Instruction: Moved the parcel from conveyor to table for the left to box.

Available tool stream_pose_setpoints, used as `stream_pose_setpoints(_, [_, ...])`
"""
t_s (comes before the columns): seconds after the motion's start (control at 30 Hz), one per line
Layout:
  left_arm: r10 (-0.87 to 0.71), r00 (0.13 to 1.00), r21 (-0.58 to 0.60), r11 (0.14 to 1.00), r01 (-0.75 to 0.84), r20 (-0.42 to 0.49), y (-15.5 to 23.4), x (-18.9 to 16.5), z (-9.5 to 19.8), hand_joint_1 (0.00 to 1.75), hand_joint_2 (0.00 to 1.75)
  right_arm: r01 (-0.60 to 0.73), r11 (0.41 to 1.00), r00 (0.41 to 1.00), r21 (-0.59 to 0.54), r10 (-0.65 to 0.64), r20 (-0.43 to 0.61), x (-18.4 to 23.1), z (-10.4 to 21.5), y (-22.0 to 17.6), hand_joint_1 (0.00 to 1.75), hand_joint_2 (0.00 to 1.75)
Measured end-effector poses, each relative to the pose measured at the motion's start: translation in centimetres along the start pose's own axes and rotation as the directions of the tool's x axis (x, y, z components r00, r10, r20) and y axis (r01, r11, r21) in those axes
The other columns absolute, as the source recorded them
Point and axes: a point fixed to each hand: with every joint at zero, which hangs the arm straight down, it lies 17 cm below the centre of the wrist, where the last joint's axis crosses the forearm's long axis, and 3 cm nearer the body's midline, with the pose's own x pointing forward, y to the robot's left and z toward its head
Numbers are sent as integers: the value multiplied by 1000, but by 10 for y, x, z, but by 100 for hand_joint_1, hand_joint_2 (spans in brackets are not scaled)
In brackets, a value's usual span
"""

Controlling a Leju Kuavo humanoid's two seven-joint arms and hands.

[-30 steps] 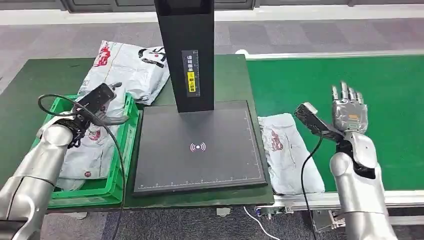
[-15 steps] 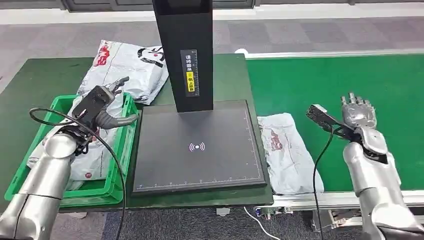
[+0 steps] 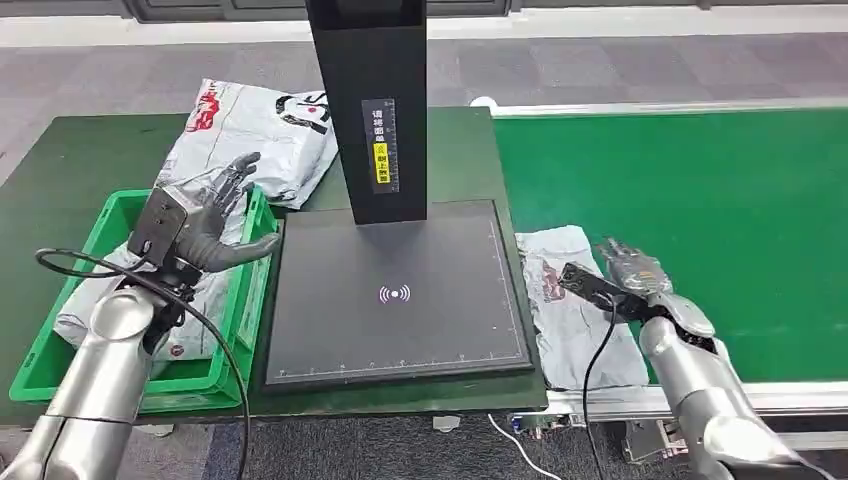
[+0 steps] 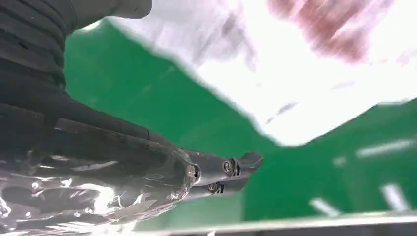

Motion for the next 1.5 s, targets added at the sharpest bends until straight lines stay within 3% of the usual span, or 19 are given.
stream_pose_setpoints(0.17, [45,999,-12,999,-45,30,-17,7,3,0,175,26,998,997,50,-30,74,30,-1,23,0,175])
stream_pose_setpoints(0.57, [80,996,-34,996,-79,36,-31,12,-1,0,175,19,996,995,89,-28,100,51,-5,35,0,175])
stream_pose_setpoints(0.67, [89,996,-62,994,-88,26,-38,13,-5,0,175,-4,977,997,213,-13,79,48,0,59,0,175])
stream_pose_setpoints(0.7, [92,995,-76,993,-90,24,-41,15,-8,0,175,-16,943,998,331,-6,67,44,10,82,0,0])
stream_pose_setpoints(0.83, [107,994,-126,986,-108,-15,-60,18,-33,0,175,-76,795,997,601,77,24,15,46,128,0,0])
stream_pose_setpoints(1.1, [113,990,-146,981,-125,-89,-73,5,-43,0,175,-138,722,987,678,158,32,-1,56,130,0,0])
stream_pose_setpoints(1.13, [113,989,-143,982,-126,-97,-72,3,-43,0,175,-141,718,986,682,162,33,-2,56,129,175,0])
stream_pose_setpoints(1.5, [114,985,-121,984,-130,-131,-63,-5,-43,0,175,-155,725,985,671,164,50,3,48,116,175,0])
